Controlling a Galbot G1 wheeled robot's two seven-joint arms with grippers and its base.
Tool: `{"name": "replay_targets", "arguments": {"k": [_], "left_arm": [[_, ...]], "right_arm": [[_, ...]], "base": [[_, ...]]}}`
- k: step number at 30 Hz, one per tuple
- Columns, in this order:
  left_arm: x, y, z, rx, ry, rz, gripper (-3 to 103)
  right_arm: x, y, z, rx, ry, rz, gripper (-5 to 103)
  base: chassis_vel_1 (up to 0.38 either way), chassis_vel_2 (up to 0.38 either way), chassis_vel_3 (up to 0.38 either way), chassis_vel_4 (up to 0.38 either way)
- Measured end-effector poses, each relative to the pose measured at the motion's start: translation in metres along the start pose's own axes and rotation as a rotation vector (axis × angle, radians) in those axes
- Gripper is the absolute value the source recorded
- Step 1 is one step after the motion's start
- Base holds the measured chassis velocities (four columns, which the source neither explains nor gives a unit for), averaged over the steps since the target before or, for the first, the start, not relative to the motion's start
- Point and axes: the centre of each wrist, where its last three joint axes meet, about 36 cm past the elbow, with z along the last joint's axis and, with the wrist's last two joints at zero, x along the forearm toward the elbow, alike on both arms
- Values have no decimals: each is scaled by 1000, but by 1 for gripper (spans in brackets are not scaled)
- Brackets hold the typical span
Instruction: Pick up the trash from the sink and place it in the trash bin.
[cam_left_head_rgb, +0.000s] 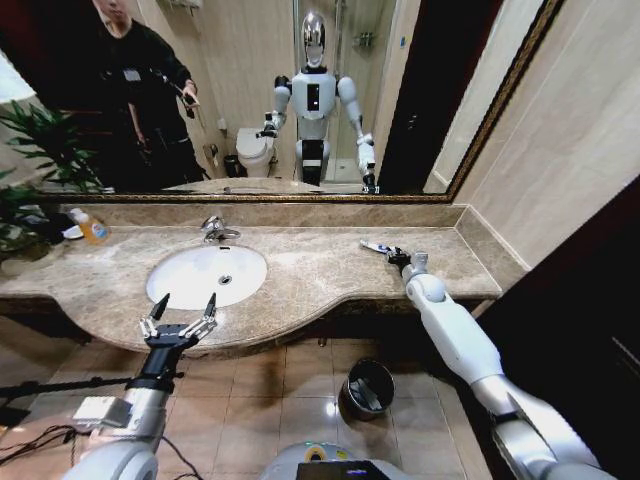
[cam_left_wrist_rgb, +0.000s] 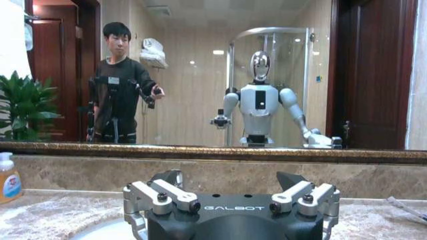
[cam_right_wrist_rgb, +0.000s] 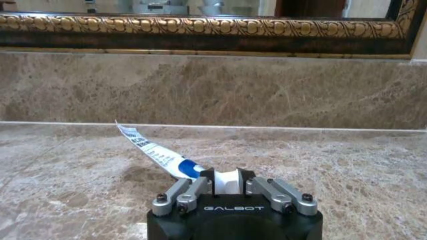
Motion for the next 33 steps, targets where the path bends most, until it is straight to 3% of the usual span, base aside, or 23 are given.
{"name": "replay_targets", "arguments": {"k": [12,25,33], "left_arm": [[0,0,0,0,0,0,100],[0,0,0,0,0,0,100],[0,0,0,0,0,0,100]], "right_arm": [[42,0,-15,9,-90,-18,20],[162,3,-15,10,-151,-127,20],[232,7,15,-15,-90,-162,20]], "base": [[0,0,0,0],[0,0,0,0],[0,0,0,0]]}}
